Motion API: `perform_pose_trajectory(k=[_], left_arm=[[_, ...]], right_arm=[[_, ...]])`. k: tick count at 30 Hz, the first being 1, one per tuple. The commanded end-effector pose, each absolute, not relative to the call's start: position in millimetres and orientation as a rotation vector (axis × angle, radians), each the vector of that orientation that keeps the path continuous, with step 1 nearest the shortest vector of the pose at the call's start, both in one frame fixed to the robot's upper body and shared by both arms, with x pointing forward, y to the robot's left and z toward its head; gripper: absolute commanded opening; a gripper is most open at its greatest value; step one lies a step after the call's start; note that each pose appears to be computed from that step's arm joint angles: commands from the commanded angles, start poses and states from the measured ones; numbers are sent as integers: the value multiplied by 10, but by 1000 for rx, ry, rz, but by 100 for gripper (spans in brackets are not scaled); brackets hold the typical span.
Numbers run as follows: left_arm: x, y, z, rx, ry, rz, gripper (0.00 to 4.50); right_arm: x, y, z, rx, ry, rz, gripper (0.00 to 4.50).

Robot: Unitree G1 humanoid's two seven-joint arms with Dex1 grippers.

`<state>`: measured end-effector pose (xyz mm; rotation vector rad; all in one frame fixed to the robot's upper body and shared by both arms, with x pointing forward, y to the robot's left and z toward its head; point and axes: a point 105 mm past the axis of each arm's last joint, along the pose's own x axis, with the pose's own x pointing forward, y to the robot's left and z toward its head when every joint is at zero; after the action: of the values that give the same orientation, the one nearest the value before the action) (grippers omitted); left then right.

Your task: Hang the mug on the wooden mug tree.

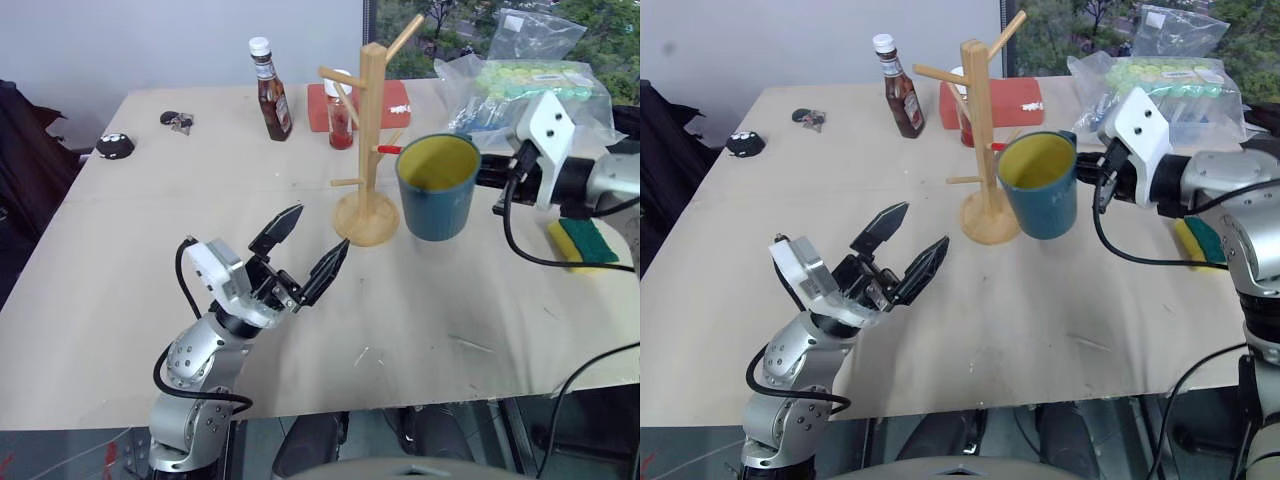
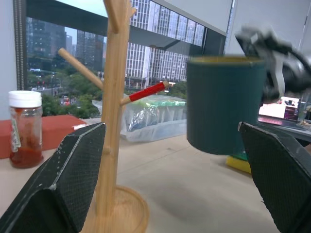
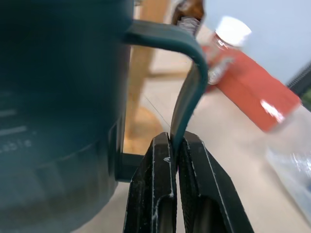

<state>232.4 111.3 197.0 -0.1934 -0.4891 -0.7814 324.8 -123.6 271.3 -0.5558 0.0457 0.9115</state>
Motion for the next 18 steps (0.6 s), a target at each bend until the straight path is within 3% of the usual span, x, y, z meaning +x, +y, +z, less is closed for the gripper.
perform_pose_trajectory(k=[1, 18], left_arm=[[2267, 1100, 2063, -240, -560, -794, 450], [2280, 1108, 2044, -245, -590, -739, 450]], right_arm=[[3232, -1089, 2913, -581, 41, 892, 3], [3289, -1000, 2881, -638, 136, 882, 3]])
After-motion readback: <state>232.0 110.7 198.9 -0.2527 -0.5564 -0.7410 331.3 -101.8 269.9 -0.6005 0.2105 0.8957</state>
